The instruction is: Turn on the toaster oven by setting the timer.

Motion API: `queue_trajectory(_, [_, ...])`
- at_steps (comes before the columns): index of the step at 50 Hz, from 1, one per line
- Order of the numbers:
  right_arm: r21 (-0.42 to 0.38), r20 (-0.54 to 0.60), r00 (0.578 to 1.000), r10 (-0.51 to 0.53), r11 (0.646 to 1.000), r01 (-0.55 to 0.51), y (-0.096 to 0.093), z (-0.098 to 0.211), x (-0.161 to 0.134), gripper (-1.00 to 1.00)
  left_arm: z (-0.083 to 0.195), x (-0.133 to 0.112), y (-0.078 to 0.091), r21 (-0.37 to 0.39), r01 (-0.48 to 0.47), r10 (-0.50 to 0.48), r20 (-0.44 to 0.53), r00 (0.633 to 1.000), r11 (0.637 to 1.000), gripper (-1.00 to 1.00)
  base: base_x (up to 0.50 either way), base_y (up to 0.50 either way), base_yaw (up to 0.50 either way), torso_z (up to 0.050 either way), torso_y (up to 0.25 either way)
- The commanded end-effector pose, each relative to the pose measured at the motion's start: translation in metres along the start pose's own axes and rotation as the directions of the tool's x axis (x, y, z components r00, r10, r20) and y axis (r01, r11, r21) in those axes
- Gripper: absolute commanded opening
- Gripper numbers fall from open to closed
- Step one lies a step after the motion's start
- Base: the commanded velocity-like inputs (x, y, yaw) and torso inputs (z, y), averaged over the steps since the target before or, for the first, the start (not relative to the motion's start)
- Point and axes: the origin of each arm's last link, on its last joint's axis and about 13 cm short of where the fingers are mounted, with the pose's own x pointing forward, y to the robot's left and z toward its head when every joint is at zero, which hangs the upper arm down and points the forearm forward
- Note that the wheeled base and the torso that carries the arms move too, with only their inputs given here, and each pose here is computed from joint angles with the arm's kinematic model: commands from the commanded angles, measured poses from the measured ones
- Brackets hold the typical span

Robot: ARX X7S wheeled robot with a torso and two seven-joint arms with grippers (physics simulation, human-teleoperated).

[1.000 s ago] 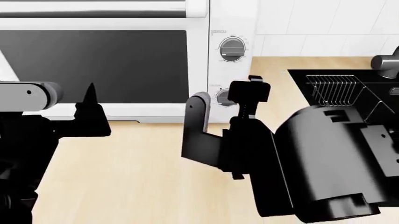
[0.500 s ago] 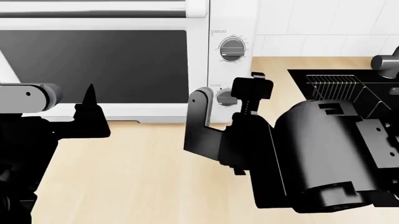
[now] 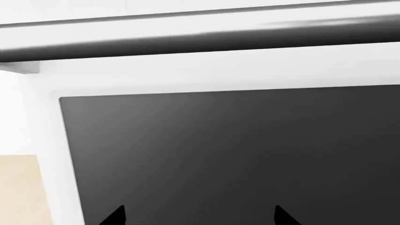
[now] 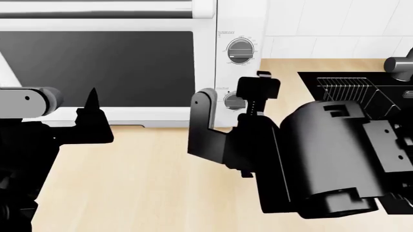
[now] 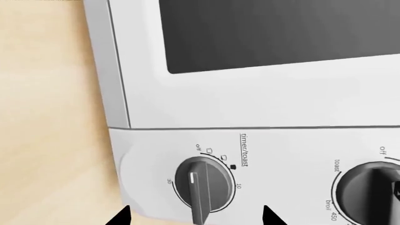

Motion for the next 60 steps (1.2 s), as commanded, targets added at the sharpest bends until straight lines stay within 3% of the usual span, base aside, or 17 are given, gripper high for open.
queue_trajectory(1, [-0.008, 0.002, 1.0, 0.003, 1.0, -0.003, 0.0007, 0.0011, 0.0015, 1.0, -0.0001, -0.0005, 0.0003, -0.001, -0.001, 0.001, 0.0, 1.0, 1.0, 1.0, 0.0, 0.0, 0.0, 0.0, 0.0])
queue_trajectory(57, [-0.017, -0.014, 1.0, -0.002, 1.0, 0.002, 0.002, 0.0034, 0.0077, 1.0, -0.001, 0.002, 0.0001, -0.006, -0.005, 0.005, -0.006, 1.0, 1.0, 1.0, 0.0, 0.0, 0.0, 0.0, 0.0])
queue_trajectory(58, [-0.018, -0.011, 1.0, -0.003, 1.0, 0.003, 0.0023, 0.0036, 0.0071, -1.0, -0.0013, 0.0017, 0.0001, -0.006, -0.005, 0.005, -0.007, 1.0, 1.0, 1.0, 0.0, 0.0, 0.0, 0.0, 0.0])
queue_trajectory(60, [-0.019, -0.006, 1.0, -0.007, 1.0, 0.007, 0.0025, 0.0039, 0.0064, -1.0, -0.0013, 0.0017, 0.0, -0.006, -0.004, 0.004, -0.007, 1.0, 1.0, 1.0, 0.0, 0.0, 0.0, 0.0, 0.0])
